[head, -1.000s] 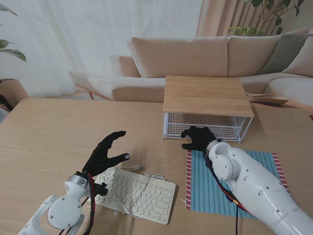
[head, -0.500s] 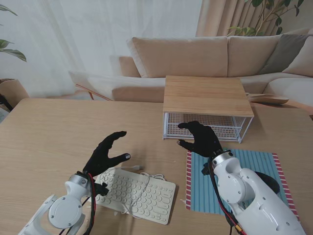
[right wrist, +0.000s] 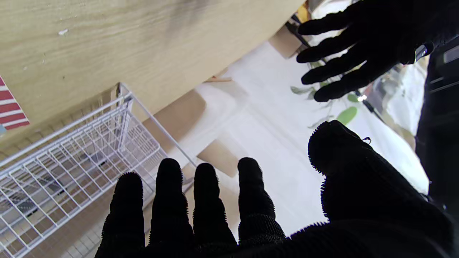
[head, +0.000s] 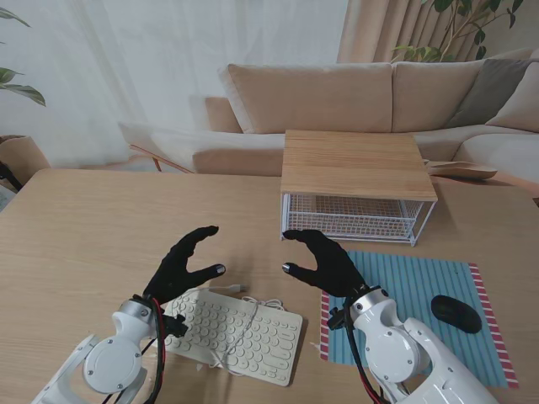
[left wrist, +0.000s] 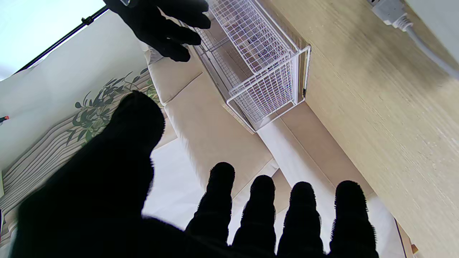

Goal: Unroll the mouse pad and set up the keyboard and mouse from the tabletop organizer

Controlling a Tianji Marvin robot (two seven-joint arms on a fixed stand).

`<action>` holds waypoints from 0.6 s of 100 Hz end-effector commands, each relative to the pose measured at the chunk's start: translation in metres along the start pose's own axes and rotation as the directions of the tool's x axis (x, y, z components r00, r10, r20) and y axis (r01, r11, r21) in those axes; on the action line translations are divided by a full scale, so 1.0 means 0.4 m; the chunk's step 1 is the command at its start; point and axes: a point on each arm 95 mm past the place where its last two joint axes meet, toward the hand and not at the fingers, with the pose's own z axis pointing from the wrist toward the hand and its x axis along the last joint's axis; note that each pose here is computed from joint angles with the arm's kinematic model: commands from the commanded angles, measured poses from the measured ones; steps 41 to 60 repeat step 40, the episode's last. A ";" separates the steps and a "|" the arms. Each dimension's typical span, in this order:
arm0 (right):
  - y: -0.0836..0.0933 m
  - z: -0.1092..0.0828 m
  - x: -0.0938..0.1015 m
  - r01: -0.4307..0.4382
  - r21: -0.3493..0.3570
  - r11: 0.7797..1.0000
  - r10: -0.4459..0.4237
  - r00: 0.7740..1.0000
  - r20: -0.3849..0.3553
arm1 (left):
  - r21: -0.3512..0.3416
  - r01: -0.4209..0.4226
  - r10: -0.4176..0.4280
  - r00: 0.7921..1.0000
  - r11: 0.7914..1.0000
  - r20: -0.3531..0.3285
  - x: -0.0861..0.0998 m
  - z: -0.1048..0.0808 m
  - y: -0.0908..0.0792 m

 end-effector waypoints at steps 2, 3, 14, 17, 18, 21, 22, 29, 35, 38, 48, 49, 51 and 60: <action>-0.015 0.001 -0.004 0.020 0.034 0.999 -0.020 1.000 0.005 | -0.016 0.014 -0.013 1.000 1.000 0.007 -0.003 0.000 0.008; -0.016 0.001 -0.005 0.024 0.036 0.999 -0.024 1.000 0.007 | -0.016 0.014 -0.014 1.000 1.000 0.007 -0.003 0.000 0.008; -0.028 0.005 -0.010 0.010 0.051 0.999 -0.012 1.000 0.023 | -0.028 0.004 -0.004 1.000 1.000 0.012 -0.010 0.004 0.012; -0.029 0.007 -0.011 0.011 0.054 0.998 -0.012 1.000 0.024 | -0.031 -0.001 0.001 1.000 1.000 0.012 -0.012 0.005 0.013; -0.029 0.007 -0.012 0.012 0.055 0.998 -0.013 1.000 0.024 | -0.032 -0.002 0.002 1.000 0.999 0.013 -0.013 0.005 0.013; -0.030 0.009 -0.012 0.014 0.058 0.998 -0.015 1.000 0.023 | -0.034 -0.004 0.005 1.000 0.999 0.014 -0.014 0.005 0.014; -0.030 0.009 -0.012 0.015 0.059 0.998 -0.016 1.000 0.022 | -0.034 -0.005 0.005 1.000 0.999 0.014 -0.014 0.005 0.014; -0.030 0.010 -0.012 0.015 0.060 0.998 -0.017 1.000 0.021 | -0.031 -0.002 0.002 1.000 1.000 0.017 -0.014 0.005 0.014; -0.030 0.010 -0.011 0.013 0.057 0.998 -0.014 1.000 0.022 | -0.027 -0.001 0.001 1.000 1.000 0.016 -0.014 0.006 0.012; -0.030 0.010 -0.012 0.012 0.056 0.998 -0.014 1.000 0.022 | -0.025 -0.002 0.002 1.000 1.000 0.016 -0.013 0.006 0.011; -0.030 0.011 -0.012 0.012 0.056 0.998 -0.013 1.000 0.022 | -0.024 -0.002 0.002 1.000 1.000 0.015 -0.013 0.006 0.011; -0.030 0.011 -0.012 0.012 0.056 0.998 -0.013 1.000 0.022 | -0.024 -0.002 0.002 1.000 1.000 0.015 -0.013 0.006 0.011; -0.030 0.011 -0.012 0.012 0.056 0.998 -0.013 1.000 0.022 | -0.024 -0.002 0.002 1.000 1.000 0.015 -0.013 0.006 0.011; -0.030 0.011 -0.012 0.012 0.056 0.998 -0.013 1.000 0.022 | -0.024 -0.002 0.002 1.000 1.000 0.015 -0.013 0.006 0.011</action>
